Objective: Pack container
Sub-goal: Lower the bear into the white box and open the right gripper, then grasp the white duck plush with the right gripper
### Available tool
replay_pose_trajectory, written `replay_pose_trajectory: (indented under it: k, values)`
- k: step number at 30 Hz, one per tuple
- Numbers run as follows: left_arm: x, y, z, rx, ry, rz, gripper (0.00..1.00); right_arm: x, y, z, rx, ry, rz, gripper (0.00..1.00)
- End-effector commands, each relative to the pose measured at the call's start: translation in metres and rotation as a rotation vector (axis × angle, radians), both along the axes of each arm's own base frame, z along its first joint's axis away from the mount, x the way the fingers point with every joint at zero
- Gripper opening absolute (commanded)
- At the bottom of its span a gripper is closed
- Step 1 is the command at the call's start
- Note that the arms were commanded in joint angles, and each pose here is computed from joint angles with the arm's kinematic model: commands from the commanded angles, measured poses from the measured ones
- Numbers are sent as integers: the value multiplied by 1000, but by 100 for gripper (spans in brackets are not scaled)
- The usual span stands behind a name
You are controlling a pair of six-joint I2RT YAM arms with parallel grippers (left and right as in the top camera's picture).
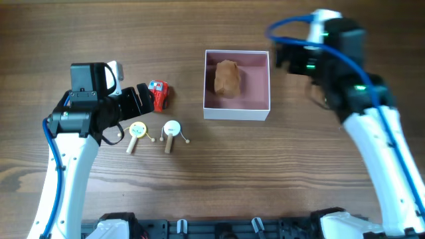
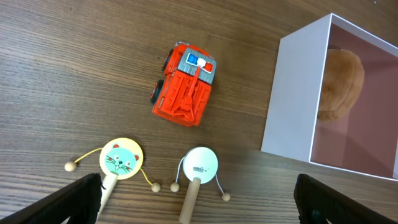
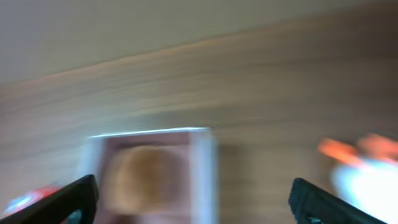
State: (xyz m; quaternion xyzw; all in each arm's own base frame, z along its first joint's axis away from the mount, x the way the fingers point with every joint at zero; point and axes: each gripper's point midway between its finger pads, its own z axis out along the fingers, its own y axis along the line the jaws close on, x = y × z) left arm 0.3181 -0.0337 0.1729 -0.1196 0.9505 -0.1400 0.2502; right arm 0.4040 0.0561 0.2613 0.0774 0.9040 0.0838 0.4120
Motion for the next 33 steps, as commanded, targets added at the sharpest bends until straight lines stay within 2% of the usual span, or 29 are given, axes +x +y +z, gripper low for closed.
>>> replay_pose_trajectory:
  k: [1, 6, 10, 14, 21, 22, 26, 28, 30, 33]
  values:
    - [3, -5, 8, -18, -18, -7, 100, -7, -86, -45, -140, 163, -241, 99]
    - [3, -5, 8, -18, -18, -7, 100, -15, -142, -105, -160, 355, -342, 99]
    - [3, -5, 8, -18, -18, -7, 100, -16, -165, -153, -195, 485, -327, 100]
    - [3, -5, 8, -18, -18, -7, 100, -22, -174, -200, -176, 610, -330, 99]
    - [3, -5, 8, -18, -18, -7, 100, -30, -165, -246, -128, 729, -293, 98]
    - [3, -5, 8, -18, -18, -7, 100, -30, -165, -250, -128, 737, -292, 94]
    - [3, -5, 8, -18, -18, -7, 100, -30, -165, -262, -126, 753, -290, 64]
    - [3, -5, 8, -18, -18, -7, 100, -29, -166, -259, -126, 748, -291, 54]
    - [3, -5, 8, -18, -18, -7, 100, -28, -165, -249, -128, 726, -292, 36]
    - [3, -5, 8, -18, -18, -7, 100, -19, -159, -218, -122, 645, -303, 28]
